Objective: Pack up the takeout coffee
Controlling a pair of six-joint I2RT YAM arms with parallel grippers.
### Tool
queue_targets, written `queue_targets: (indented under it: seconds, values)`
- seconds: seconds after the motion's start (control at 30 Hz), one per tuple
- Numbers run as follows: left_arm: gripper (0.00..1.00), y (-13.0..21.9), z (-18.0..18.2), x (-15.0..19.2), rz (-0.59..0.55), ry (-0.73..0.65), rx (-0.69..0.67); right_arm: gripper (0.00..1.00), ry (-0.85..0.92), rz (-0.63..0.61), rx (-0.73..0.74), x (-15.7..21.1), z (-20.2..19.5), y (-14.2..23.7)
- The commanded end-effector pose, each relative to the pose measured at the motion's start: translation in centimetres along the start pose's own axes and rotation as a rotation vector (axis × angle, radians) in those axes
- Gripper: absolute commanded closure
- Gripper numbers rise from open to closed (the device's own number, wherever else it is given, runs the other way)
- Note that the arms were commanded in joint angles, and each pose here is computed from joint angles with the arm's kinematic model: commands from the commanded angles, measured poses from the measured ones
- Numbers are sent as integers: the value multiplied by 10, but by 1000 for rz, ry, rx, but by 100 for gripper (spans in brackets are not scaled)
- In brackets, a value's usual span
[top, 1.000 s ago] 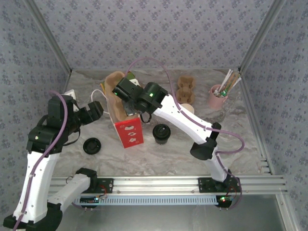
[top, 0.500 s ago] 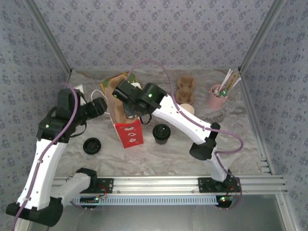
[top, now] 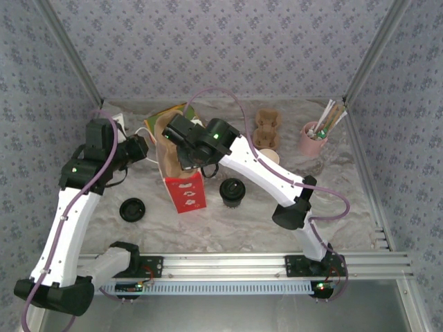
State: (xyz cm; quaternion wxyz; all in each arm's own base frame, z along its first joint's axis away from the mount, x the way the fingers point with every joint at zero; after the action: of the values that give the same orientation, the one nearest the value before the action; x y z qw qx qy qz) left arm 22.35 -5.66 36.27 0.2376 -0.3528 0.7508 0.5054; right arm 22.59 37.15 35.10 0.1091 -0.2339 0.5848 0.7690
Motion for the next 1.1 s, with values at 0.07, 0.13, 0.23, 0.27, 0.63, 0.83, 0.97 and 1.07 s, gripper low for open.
queue_targets:
  seconds: [0.07, 0.13, 0.23, 0.27, 0.63, 0.83, 0.97, 1.07]
  values:
    - [97, 18, -14, -16, -79, 36, 109, 89, -29, 16, 2, -1, -4, 4]
    - [99, 21, -17, -16, -89, 46, 127, 89, -33, 21, 1, -1, -5, 4]
    - [100, 23, -22, -16, -93, 48, 161, 90, -39, 20, -3, -2, -5, 4]
    - [100, 23, -24, -15, -92, 46, 172, 89, -42, 17, -7, -2, -4, 5]
    - [100, 25, -40, -10, -98, 38, 251, 89, -71, -4, -46, -9, -4, 10]
    - [100, 20, -43, -8, -104, 40, 258, 89, -77, -21, -54, -11, -5, 15]
    - [100, 20, -45, -7, -108, 35, 257, 89, -68, 9, -23, -5, -6, 6]
    - [100, 19, -44, -6, -107, 32, 244, 89, -93, 29, 5, -1, -8, 1]
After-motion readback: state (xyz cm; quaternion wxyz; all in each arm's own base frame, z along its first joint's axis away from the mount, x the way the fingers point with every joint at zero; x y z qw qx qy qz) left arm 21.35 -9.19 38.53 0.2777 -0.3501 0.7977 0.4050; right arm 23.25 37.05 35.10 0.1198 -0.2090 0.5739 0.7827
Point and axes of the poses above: each hand's point on the last joint's axis, 136 mm out from that joint toward the fingers, its own y axis back along the fingers, its own z axis along the line the jaws close on, x = y × z, the point moved 8 cm from there along y, back along the fingers, and after that the axes turned 5 degrees about -y, right-handed, at the moved point
